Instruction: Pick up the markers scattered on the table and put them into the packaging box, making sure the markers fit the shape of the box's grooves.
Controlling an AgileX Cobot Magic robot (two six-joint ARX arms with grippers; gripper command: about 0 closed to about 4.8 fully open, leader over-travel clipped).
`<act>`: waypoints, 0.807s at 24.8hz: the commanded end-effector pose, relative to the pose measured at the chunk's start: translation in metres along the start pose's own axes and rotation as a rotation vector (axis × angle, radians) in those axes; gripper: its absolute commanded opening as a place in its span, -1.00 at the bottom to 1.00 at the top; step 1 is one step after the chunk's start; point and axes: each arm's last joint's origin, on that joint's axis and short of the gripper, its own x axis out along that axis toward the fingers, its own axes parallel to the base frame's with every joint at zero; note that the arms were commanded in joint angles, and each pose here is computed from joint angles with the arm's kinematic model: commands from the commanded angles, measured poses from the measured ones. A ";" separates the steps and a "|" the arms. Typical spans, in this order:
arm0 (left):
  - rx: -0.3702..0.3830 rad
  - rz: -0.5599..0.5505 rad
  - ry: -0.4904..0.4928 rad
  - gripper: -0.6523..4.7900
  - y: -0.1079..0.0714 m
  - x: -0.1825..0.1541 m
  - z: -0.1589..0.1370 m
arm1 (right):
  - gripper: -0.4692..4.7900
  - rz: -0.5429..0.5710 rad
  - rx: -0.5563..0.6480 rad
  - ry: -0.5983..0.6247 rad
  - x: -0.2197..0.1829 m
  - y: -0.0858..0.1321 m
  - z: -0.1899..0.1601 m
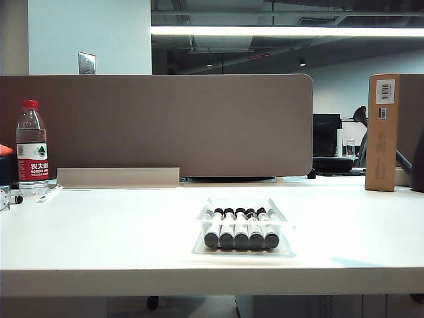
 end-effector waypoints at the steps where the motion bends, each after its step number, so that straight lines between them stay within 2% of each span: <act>1: 0.005 -0.004 -0.011 -0.78 -0.001 -0.001 0.002 | -0.82 0.006 0.000 -0.010 0.000 0.001 0.002; 5: 0.014 -0.002 -0.012 -0.78 0.000 -0.001 0.002 | -0.82 0.007 0.000 -0.011 0.000 0.001 0.002; 6: 0.051 0.008 -0.012 -0.78 0.000 -0.001 0.002 | -0.82 0.007 0.000 -0.011 0.000 0.001 0.002; 7: 0.169 0.054 -0.009 -0.78 0.001 -0.001 0.001 | -0.82 0.007 0.000 -0.011 0.000 0.001 0.002; 11: 0.262 0.170 0.036 -0.78 0.009 0.005 -0.009 | -0.82 0.007 0.000 -0.011 0.000 0.001 0.002; 14: 0.238 0.406 0.072 -0.78 0.035 0.021 -0.037 | -0.82 0.007 0.000 -0.009 0.000 0.001 0.002; 17: 0.183 0.510 0.025 -0.78 0.056 0.028 -0.070 | -0.82 0.006 0.000 -0.011 0.000 0.001 0.002; 20: 0.197 0.565 -0.035 -0.78 0.068 0.029 -0.100 | -0.82 0.006 0.000 -0.010 0.000 0.001 0.002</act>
